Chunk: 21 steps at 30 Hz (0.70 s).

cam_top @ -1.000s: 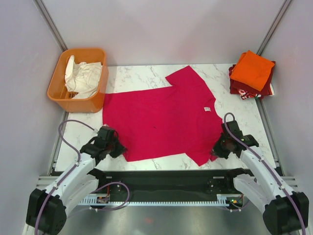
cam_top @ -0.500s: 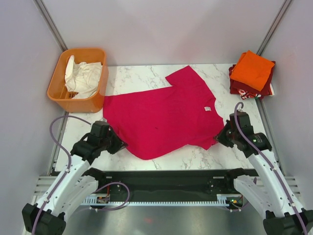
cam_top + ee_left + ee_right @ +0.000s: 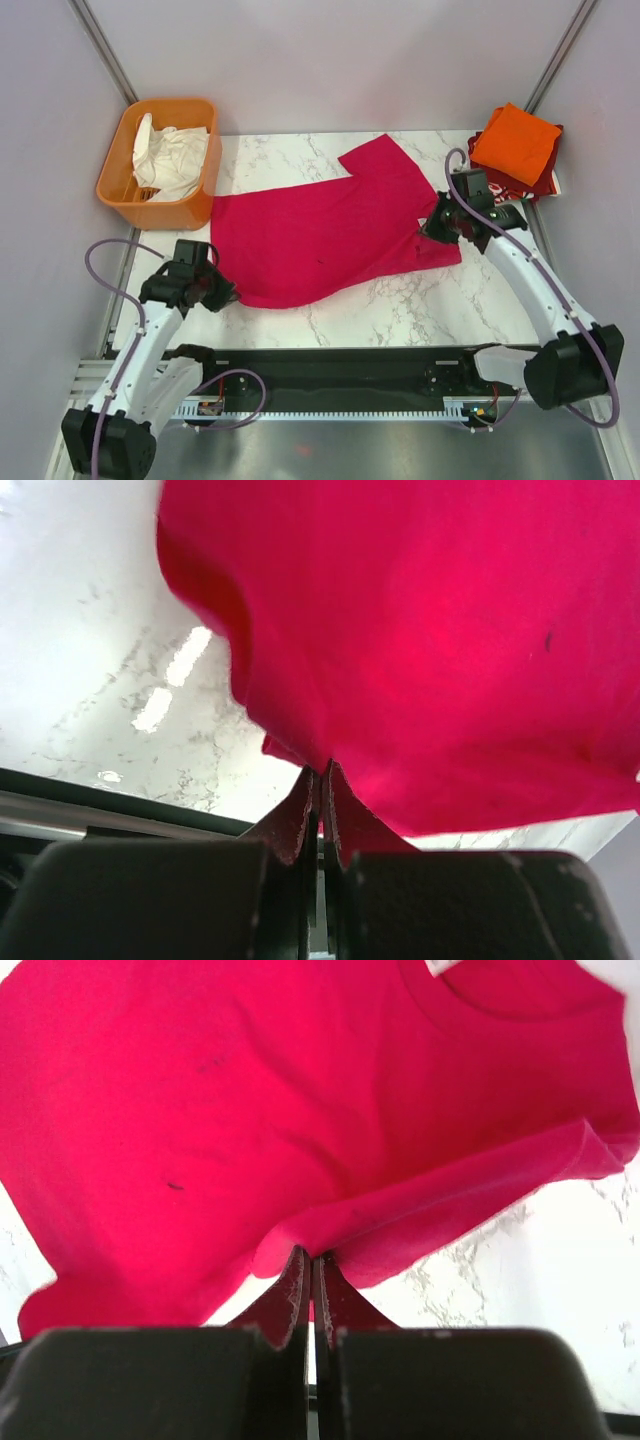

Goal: Fold and stack the t-shirts
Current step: Fold the tshirt

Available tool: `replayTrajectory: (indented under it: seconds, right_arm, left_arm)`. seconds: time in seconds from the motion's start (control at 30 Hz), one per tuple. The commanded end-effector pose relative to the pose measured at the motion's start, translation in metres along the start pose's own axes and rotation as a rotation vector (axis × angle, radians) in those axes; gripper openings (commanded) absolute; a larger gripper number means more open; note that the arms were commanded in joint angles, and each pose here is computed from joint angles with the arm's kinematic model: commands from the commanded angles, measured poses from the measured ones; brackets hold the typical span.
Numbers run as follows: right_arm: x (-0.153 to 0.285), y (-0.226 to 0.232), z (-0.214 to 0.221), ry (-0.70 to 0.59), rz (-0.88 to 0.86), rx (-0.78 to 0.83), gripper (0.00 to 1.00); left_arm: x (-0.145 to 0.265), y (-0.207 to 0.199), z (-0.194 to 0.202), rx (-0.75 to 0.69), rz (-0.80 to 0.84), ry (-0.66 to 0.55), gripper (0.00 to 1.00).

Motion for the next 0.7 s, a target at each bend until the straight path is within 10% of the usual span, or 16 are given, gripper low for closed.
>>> replayTrajectory:
  seconds: [0.0,0.67]
  right_arm:
    - [-0.007,0.038,-0.035,-0.061,-0.095,0.073,0.0]
    - [-0.09,0.066,-0.078,-0.06,-0.018,0.105,0.0]
  left_arm:
    - [0.013,-0.009,-0.031,-0.04,0.015,-0.054,0.02]
    - [-0.042,-0.01,-0.109,-0.083,-0.076,-0.011,0.02]
Point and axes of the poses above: each gripper's point midway between its finger pads, its own x axis back along the fingers, its own y axis along the line the jaws close on, z = x × y, the point moved 4 cm from there along x, back along the fingers, and after that the axes turned 10 degrees about -x, right-handed, at the moved point
